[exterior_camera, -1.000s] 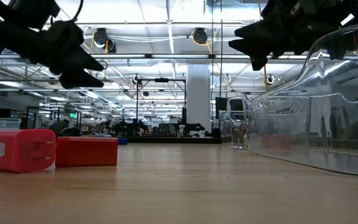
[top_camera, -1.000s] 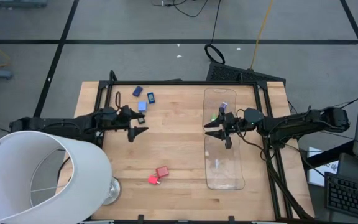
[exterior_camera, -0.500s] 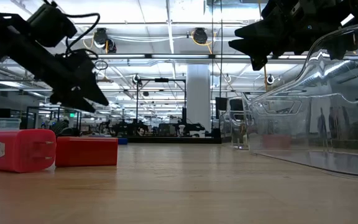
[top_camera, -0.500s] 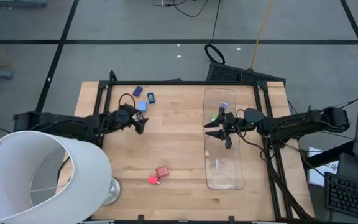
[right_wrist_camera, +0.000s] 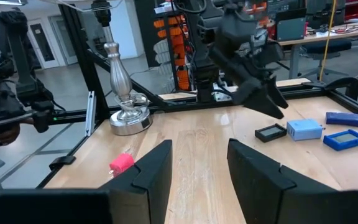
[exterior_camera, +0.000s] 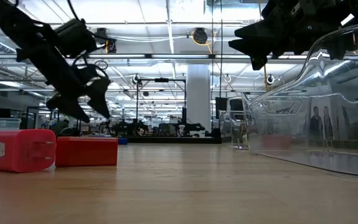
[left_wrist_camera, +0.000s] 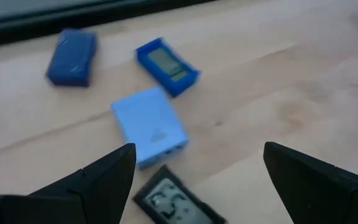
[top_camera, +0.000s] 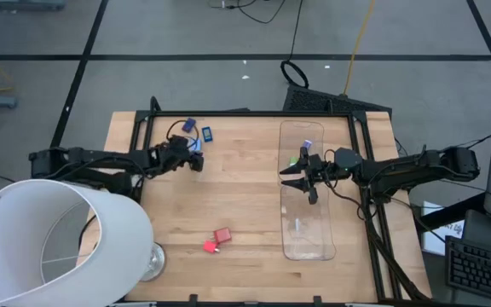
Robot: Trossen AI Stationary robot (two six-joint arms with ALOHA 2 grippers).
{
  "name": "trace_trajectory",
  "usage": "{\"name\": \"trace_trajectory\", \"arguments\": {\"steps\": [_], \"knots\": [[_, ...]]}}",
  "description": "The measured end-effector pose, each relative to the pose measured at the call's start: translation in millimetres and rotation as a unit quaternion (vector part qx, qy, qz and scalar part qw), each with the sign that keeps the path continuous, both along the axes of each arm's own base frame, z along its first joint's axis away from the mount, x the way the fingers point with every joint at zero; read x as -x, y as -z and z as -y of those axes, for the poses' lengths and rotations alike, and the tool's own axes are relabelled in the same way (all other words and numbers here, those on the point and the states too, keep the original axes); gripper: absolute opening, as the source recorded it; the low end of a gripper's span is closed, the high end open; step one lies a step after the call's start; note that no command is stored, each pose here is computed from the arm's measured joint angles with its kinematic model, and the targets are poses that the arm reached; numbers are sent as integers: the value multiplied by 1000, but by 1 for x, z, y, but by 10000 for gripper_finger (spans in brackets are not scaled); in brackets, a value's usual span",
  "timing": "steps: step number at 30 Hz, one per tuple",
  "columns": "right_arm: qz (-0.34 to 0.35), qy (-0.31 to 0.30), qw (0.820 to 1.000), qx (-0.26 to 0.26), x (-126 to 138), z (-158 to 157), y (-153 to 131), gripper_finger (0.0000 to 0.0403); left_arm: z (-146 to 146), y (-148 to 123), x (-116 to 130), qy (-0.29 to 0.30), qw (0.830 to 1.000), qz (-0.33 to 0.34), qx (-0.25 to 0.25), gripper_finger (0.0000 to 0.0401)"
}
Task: Pick & Place Office items
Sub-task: Put the light blue charger adapter into the top transparent bin
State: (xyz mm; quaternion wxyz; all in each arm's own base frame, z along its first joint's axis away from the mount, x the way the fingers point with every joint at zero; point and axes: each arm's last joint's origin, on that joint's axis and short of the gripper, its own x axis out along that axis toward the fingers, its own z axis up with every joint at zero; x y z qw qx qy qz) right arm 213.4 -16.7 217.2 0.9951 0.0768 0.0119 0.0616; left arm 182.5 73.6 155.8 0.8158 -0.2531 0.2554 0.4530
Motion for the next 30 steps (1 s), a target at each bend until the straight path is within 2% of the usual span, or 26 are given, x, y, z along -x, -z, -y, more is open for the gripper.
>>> {"name": "trace_trajectory", "arguments": {"steps": [4, 10, 18, 24, 30], "knots": [[0, 0, 1000, 0, 0, 0, 0, 144, -11, 9, -3, -52, 998, -6, 29, 351], [0, 0, 1000, 0, 0, 0, 0, 144, -22, 18, -12, -63, 996, -34, 44, 351], [0, 1, 1000, 0, 0, 0, 0, 144, -28, 30, -25, -63, 996, -51, 26, 351], [0, 1, 1000, 0, 0, 0, 0, 144, -30, 35, -23, -84, 994, -76, 7, 351], [0, 1, 1000, 0, 0, 0, 0, 144, -29, 37, -21, -82, 992, -98, 5, 351]]}}
